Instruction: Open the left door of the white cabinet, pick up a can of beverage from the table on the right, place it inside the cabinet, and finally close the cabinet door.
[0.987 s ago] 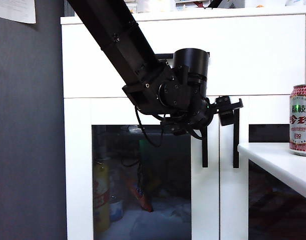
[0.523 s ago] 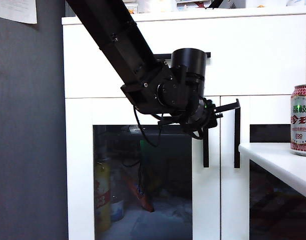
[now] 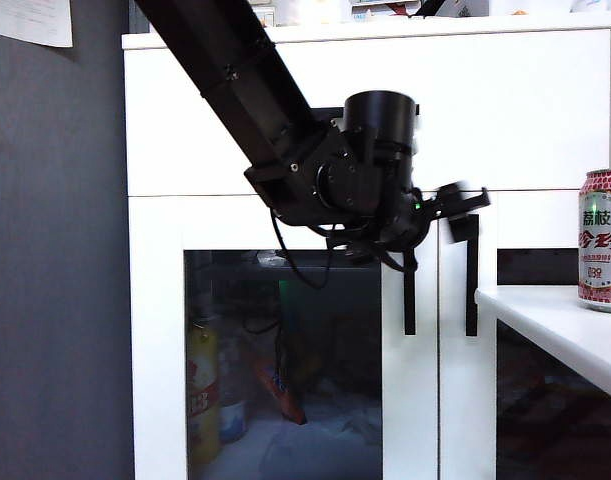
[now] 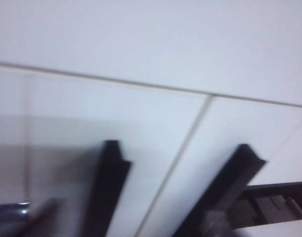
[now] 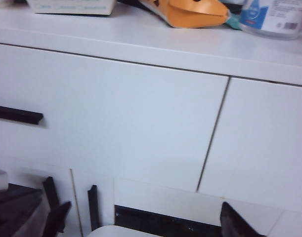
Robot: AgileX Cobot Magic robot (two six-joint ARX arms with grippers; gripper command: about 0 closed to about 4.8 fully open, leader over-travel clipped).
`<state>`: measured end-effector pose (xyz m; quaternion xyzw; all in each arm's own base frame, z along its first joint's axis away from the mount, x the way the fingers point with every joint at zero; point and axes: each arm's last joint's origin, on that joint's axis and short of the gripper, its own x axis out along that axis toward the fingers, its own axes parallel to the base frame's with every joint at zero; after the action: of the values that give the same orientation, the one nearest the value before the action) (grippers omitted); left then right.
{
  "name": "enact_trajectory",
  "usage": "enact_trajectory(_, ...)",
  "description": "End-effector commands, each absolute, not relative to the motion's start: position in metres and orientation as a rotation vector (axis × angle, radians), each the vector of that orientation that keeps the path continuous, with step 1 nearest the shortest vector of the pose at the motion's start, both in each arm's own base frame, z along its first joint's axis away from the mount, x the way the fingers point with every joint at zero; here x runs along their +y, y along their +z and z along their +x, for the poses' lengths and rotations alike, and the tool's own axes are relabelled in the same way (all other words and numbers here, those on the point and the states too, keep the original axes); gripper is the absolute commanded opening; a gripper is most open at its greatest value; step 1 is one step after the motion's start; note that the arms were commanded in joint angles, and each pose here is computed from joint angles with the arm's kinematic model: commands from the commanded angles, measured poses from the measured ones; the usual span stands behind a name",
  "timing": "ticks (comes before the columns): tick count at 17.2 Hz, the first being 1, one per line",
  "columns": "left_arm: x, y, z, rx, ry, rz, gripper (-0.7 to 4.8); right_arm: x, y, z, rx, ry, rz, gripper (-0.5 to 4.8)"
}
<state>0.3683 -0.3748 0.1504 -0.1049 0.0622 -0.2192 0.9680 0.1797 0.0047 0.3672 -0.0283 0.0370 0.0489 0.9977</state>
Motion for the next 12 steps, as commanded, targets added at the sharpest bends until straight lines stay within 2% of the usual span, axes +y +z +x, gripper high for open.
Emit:
enact_trajectory(1, -0.375, 0.157, 0.37, 0.101, -0.427, -0.228, 3.71, 0.005, 0.369, 0.178, 0.058, 0.095, -0.059, 4.79)
enact_trajectory(6, -0.379, 0.157, 0.382, 0.098, -0.387, -0.219, 3.71, 0.005, 0.369, 0.179, 0.058, 0.095, -0.059, 4.79)
enact_trajectory(10, -0.38, 0.154, 0.382, 0.107, -0.384, -0.12, 3.64, 0.005, 0.369, 0.179, 0.058, 0.095, -0.059, 4.79)
enact_trajectory(12, -0.378, 0.154, 0.383, 0.098, -0.316, -0.087, 3.01, 0.005, 0.369, 0.179, 0.058, 0.095, -0.059, 4.79)
